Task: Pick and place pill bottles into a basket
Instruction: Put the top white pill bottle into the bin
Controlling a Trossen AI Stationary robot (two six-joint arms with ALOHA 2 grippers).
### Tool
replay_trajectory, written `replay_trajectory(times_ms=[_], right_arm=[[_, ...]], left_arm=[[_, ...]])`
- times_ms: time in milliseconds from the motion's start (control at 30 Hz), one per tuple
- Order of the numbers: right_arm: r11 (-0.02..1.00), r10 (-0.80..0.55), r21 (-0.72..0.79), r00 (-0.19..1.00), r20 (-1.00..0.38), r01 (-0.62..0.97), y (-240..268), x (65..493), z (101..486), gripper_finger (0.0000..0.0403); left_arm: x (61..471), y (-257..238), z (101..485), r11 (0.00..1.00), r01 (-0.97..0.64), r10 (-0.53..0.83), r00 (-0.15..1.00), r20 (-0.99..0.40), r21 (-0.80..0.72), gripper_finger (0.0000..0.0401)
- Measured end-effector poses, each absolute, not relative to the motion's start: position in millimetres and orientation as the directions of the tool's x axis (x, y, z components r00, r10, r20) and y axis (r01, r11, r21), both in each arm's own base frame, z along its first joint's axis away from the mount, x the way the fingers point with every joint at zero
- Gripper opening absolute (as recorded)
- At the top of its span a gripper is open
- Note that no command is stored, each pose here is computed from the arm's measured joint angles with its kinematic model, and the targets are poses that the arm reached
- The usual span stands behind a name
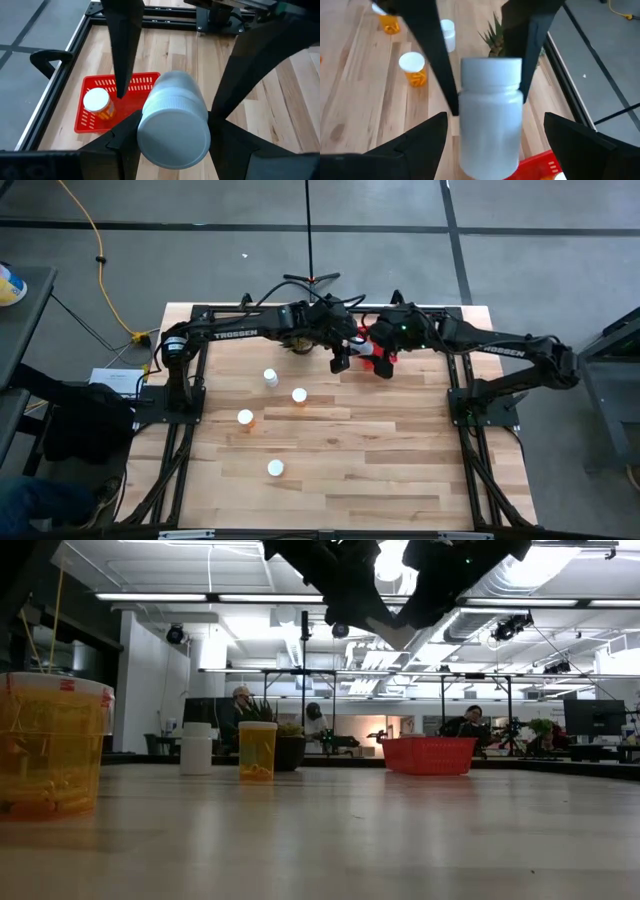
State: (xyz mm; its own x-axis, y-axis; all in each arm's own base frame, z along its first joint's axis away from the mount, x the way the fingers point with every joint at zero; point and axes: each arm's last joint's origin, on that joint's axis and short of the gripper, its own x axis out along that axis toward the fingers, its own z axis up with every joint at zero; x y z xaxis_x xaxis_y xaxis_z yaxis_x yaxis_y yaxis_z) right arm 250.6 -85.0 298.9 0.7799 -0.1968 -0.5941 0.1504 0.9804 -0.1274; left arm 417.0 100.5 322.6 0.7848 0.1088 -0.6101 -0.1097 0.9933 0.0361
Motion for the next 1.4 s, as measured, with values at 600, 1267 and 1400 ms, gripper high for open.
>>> replay_trajectory(times_ms=[600, 1267, 1400], right_arm=[[0.981, -0.19, -0.152, 0.774, -0.604, 0.122, -85.4, 252.3, 301.7, 0.0246], [0.983, -0.179, -0.142, 0.774, -0.608, 0.116, -85.0, 252.1, 301.1, 0.0209], [0.984, -0.173, -0.134, 0.771, -0.613, 0.115, -84.7, 251.9, 300.6, 0.0242]], left_arm=[[416.8, 100.9, 322.6, 0.992, -0.112, 0.123, 0.782, -0.611, 0.057, 0.0229], [416.8, 100.5, 322.6, 0.994, -0.078, 0.106, 0.786, -0.609, 0.073, 0.0229], [417.3, 100.4, 323.8, 0.995, -0.074, 0.103, 0.794, -0.599, 0.074, 0.0229]])
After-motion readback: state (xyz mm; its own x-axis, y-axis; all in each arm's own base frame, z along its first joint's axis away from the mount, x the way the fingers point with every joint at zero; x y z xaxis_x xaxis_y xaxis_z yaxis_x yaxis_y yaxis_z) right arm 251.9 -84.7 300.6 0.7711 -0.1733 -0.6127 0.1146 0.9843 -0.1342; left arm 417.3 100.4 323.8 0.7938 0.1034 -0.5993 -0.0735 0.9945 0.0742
